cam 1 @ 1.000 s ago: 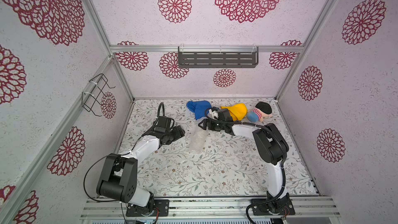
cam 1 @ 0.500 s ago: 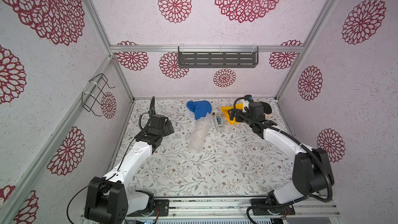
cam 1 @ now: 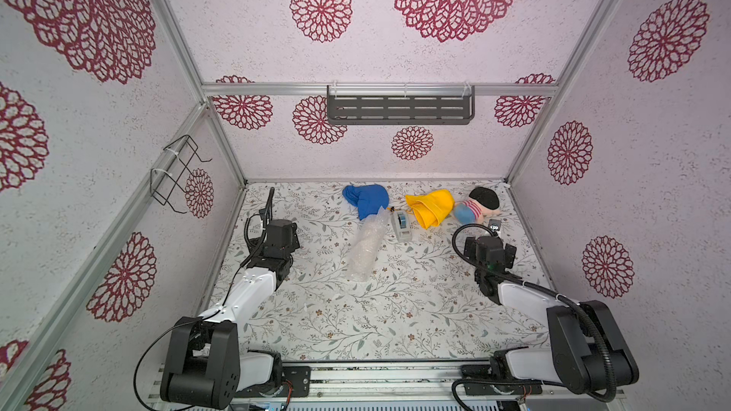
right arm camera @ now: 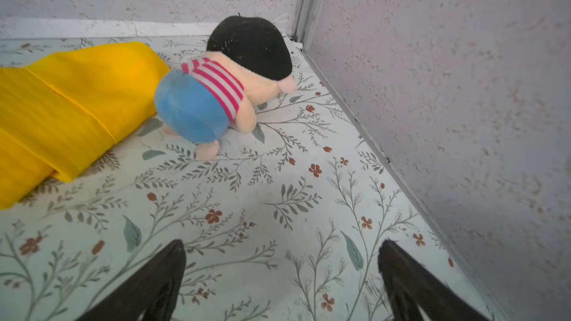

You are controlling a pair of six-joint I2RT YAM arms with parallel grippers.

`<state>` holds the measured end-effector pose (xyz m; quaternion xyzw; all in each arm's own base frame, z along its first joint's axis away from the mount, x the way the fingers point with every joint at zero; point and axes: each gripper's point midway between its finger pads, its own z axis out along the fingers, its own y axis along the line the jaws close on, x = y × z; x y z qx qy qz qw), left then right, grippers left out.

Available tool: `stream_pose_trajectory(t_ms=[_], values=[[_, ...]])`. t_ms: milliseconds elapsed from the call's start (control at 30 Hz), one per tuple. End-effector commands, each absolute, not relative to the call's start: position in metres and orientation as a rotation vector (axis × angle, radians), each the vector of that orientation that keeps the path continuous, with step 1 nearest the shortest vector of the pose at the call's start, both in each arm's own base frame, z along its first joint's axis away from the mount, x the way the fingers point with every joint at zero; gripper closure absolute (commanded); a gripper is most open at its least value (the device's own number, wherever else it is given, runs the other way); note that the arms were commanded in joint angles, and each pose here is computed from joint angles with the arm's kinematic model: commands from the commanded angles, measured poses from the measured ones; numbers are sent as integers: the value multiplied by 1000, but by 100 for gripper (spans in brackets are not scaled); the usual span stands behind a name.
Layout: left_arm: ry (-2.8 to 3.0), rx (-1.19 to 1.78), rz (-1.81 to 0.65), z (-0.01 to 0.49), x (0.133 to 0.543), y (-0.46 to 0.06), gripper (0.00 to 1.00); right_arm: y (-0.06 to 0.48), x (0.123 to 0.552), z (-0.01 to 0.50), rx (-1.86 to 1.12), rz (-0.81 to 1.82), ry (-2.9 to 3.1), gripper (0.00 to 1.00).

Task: Wrap vases in bubble wrap
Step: Reset both arms

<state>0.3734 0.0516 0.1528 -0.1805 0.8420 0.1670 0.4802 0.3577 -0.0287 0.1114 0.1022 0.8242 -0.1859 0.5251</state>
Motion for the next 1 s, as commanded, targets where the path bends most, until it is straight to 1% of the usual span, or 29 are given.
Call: stream_pose_trajectory(t_ms=[0,200,433,533,567,600,633,667,767,867,967], values=[[1961,-401,385,170,378,56,3,-33,367,154,245,-471,1755,1],[1860,-377,417,163,373,69,3,-35,375,135,259,-455,1776,1],[1836,-413,386,150,383,81,3,-39,379,123,272,-376,1775,2],[1822,-425,372,143,388,87,3,-44,379,120,283,-300,1779,7],[1828,-428,382,142,389,90,3,-44,377,119,279,-266,1769,7],[1838,-422,387,141,389,90,3,-42,375,119,264,-234,1761,1],[1825,-417,385,143,389,90,3,-41,373,113,253,-226,1753,1],[1804,-421,387,145,387,93,3,-40,368,121,240,-229,1696,1],[1762,-445,366,142,383,100,3,-38,368,118,236,-223,1717,1],[1733,-499,357,126,381,110,3,-40,370,114,251,-244,1743,1],[1744,-458,336,124,386,104,3,-39,371,115,246,-247,1736,1]])
